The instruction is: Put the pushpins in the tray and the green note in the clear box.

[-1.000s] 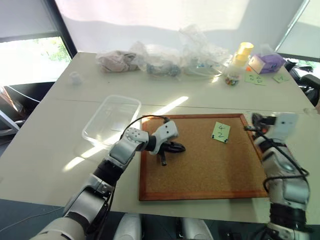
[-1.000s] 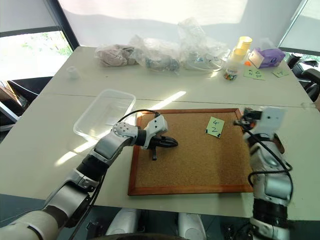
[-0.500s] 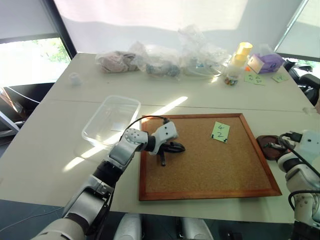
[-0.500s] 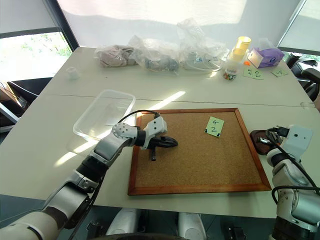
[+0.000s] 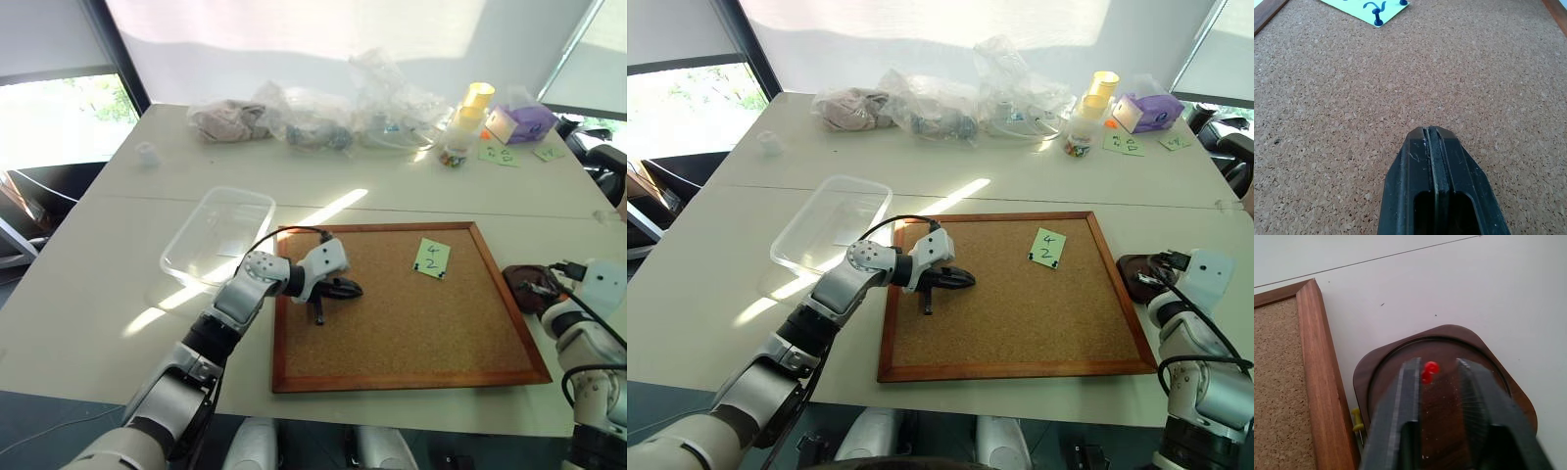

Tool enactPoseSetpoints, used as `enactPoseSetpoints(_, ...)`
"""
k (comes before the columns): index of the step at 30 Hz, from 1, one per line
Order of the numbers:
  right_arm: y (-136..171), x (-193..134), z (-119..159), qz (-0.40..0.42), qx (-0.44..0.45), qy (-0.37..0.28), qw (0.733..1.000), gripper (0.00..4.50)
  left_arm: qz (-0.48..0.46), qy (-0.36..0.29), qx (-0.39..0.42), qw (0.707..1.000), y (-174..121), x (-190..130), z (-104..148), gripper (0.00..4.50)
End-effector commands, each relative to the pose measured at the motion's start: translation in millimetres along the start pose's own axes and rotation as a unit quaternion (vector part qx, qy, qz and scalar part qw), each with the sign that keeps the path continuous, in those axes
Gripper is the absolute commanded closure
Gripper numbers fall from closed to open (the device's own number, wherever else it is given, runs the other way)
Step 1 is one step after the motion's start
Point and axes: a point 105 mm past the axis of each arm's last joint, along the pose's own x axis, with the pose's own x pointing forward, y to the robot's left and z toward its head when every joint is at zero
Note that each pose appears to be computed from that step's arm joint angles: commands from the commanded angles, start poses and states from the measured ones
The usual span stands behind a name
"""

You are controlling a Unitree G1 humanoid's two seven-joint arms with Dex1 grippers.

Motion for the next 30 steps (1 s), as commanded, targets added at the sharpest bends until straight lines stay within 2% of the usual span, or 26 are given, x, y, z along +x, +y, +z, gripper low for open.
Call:
enactPoseSetpoints(1,-4,-1,14,-0.007,-0.003,-0.026,1.000,1.54,-0.009,0.040,-0.018,0.999,-6,3,-22,4.50)
enactPoseSetpoints(4,-3,-3,15,-0.005,-0.003,-0.029,1.000,0.05,-0.009,0.041,-0.019,0.999,-6,3,-22,4.50)
enactPoseSetpoints(11,-5,-5,13,-0.003,-0.008,-0.029,1.000,0.05,-0.011,0.040,-0.021,0.999,-7,4,-22,4.50)
enactPoseSetpoints(17,3,-10,25,0.020,-0.022,-0.064,0.998,0.05,-0.010,0.040,-0.021,0.999,-8,4,-23,4.50)
enactPoseSetpoints(21,47,-27,27,0.139,-0.063,-0.083,0.985,0.05,-0.010,0.041,-0.020,0.999,-8,3,-23,4.50)
enactPoseSetpoints(25,84,-43,13,0.225,-0.088,-0.068,0.968,0.05,-0.013,0.042,-0.016,0.999,-8,3,-23,4.50)
enactPoseSetpoints(30,103,-45,-1,0.259,-0.095,-0.053,0.960,0.05,-0.013,0.042,-0.012,0.999,-8,3,-22,4.50)
